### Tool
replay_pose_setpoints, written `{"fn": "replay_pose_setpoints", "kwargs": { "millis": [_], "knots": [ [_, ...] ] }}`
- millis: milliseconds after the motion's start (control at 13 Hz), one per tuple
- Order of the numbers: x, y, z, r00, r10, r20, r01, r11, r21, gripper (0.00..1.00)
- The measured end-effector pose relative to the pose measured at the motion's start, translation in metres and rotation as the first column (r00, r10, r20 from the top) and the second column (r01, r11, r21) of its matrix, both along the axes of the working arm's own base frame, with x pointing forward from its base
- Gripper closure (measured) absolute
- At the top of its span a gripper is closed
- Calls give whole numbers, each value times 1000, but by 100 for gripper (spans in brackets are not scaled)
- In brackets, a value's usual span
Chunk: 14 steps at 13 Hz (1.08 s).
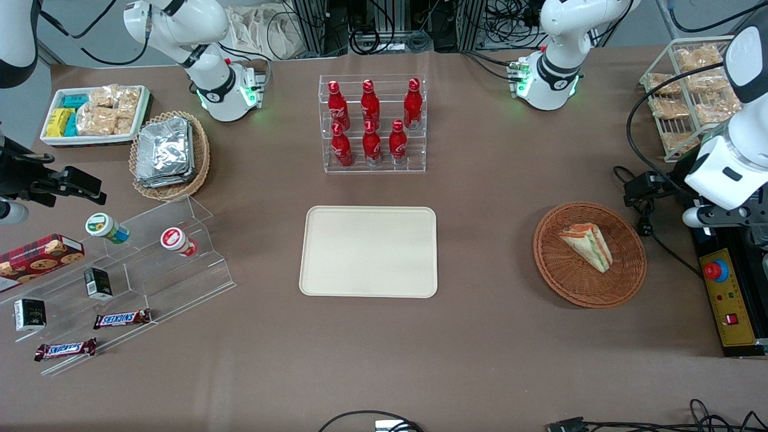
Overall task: Place sandwich from basket to tray
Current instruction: 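Move the left gripper over the wicker basket above the sandwich, then lower the open left gripper around the wrapped sandwich in the basket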
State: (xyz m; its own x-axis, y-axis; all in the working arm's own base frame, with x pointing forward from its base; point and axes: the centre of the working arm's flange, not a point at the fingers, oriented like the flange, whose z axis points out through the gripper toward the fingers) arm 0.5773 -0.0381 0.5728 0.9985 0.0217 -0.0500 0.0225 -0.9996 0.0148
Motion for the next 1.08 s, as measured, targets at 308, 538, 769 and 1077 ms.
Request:
{"fn": "replay_pose_setpoints", "kwargs": {
  "millis": [308,538,769,1077],
  "knots": [
    [0,0,-1,1000,0,-5,0,1000,-1,0],
    [9,5,-19,1000,18,-17,-18,1000,7,0],
    [25,11,-84,972,233,-22,-232,972,25,0],
    [19,14,-168,855,516,-47,-508,853,115,0]
  ]
}}
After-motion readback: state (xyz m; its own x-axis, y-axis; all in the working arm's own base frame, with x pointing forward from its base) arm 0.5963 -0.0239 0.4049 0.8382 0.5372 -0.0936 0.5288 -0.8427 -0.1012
